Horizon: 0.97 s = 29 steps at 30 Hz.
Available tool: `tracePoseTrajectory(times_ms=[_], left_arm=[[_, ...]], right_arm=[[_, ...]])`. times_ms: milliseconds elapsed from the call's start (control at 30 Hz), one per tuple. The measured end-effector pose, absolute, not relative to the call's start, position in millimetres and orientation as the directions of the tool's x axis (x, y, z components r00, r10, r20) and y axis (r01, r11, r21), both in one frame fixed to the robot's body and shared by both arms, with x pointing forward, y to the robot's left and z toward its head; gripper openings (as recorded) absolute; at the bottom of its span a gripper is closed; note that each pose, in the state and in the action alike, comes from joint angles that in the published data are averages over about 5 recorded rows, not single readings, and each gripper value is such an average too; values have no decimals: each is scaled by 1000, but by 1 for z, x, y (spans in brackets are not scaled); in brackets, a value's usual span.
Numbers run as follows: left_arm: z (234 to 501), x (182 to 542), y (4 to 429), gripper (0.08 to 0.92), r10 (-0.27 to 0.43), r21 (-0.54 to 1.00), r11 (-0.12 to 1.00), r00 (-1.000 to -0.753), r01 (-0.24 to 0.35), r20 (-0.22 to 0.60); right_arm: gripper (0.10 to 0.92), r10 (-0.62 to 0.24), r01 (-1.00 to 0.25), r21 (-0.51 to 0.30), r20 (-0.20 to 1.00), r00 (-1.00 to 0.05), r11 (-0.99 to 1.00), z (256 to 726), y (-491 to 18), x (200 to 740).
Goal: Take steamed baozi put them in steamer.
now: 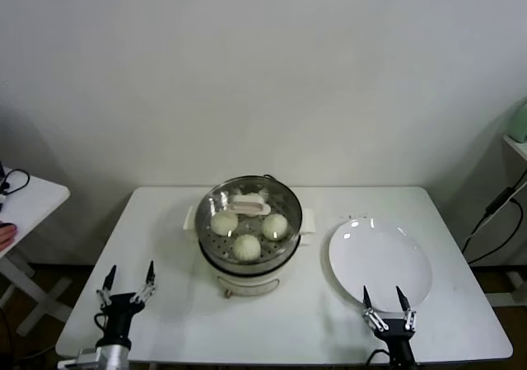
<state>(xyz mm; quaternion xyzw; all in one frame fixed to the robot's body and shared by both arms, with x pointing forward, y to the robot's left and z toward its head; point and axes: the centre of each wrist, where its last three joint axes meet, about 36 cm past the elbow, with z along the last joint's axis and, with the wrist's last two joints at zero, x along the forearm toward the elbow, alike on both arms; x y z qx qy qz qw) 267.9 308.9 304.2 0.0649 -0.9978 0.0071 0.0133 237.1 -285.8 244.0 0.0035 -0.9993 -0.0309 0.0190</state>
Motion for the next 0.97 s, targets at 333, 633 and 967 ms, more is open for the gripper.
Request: tracePoseTrajectory(times_ms=[333,633,967], left_arm=[[301,266,309,823,-125,-5,992,-992,-125,25],[300,266,307,823,-125,-5,992,-992,-125,26],[299,265,305,823,-118,-3,993,-993,-118,31]], right_arm=[[823,-11,-9,63,37,-999,998,244,-285,236],[823,-12,-10,62,32,-999,998,245,-285,236],[823,-10,-8,60,29,-1000,998,245,-286,236]])
